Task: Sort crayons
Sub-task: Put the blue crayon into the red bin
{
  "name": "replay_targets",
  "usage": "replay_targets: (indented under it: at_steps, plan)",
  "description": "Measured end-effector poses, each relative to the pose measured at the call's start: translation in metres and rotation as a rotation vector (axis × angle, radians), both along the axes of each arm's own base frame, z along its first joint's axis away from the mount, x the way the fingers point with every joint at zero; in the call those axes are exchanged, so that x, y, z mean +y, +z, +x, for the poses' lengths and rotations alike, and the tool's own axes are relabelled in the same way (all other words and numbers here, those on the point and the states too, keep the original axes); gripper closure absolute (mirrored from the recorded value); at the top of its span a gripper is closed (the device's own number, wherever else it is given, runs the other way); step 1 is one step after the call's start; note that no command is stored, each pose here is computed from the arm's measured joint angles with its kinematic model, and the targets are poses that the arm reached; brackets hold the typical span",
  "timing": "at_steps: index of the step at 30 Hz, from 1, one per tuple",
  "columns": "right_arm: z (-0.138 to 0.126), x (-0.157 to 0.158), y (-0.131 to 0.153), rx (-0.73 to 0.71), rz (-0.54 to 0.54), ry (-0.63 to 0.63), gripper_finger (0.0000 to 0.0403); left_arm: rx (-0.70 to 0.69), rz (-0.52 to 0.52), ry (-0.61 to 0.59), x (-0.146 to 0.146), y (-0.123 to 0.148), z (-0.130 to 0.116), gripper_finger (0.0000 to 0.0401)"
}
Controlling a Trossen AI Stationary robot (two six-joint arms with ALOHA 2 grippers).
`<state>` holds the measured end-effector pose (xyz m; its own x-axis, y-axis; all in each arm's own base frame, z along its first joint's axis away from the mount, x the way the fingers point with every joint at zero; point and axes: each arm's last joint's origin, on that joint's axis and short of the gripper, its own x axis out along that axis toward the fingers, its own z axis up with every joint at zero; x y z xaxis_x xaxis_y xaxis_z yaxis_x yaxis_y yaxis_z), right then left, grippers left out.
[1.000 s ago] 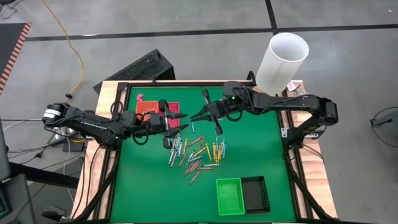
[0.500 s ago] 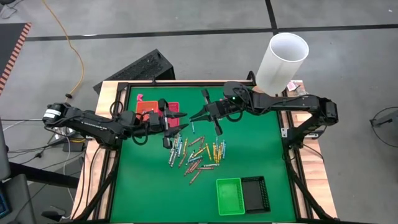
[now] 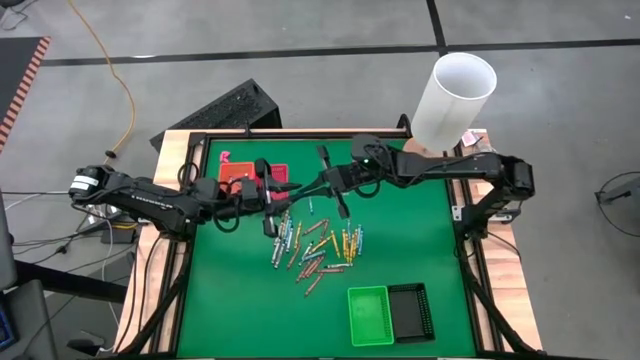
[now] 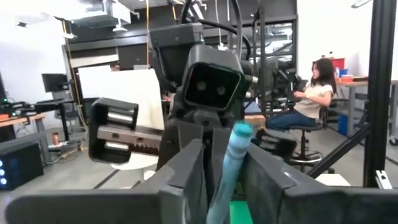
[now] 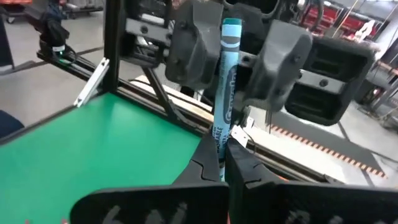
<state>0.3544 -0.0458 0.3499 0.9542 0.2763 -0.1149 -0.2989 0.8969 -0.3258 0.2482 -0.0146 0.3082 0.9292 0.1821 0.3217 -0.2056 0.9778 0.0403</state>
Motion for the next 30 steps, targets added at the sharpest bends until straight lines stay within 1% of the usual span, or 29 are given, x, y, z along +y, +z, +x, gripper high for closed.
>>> replay_targets:
  at_steps: [7,14,17,20,24,28,30]
  plan:
    - [0.0021,-0.0018,-0.0024,0.001,-0.001,-0.004,0.0402,0.058,-0.001,0.009,0.0001,-0.0054,0.0017,0.0355]
    - [0.0005,-0.0062,-0.0016,0.002,0.000,-0.016,0.0402,0.067,-0.004,0.081,0.0021,-0.0057,0.0013,0.0382]
    - [0.0005,-0.0062,-0.0015,0.001,0.000,-0.016,0.0402,0.070,0.004,0.082,0.0021,-0.0057,0.0012,0.0391]
    - [0.0004,-0.0060,-0.0013,0.003,0.011,-0.018,0.0397,0.066,0.000,0.084,0.0021,-0.0055,0.0012,0.0392]
    - [0.0002,-0.0068,-0.0016,0.015,0.025,-0.053,0.0372,0.060,-0.007,0.090,0.0025,-0.0050,0.0010,0.0392]
    - [-0.0004,-0.0073,-0.0034,0.039,0.026,-0.076,0.0323,0.061,-0.016,0.095,0.0026,-0.0053,0.0010,0.0393]
    - [-0.0007,-0.0080,-0.0051,0.057,0.024,-0.103,0.0296,0.067,-0.026,0.119,0.0033,-0.0059,0.0010,0.0393]
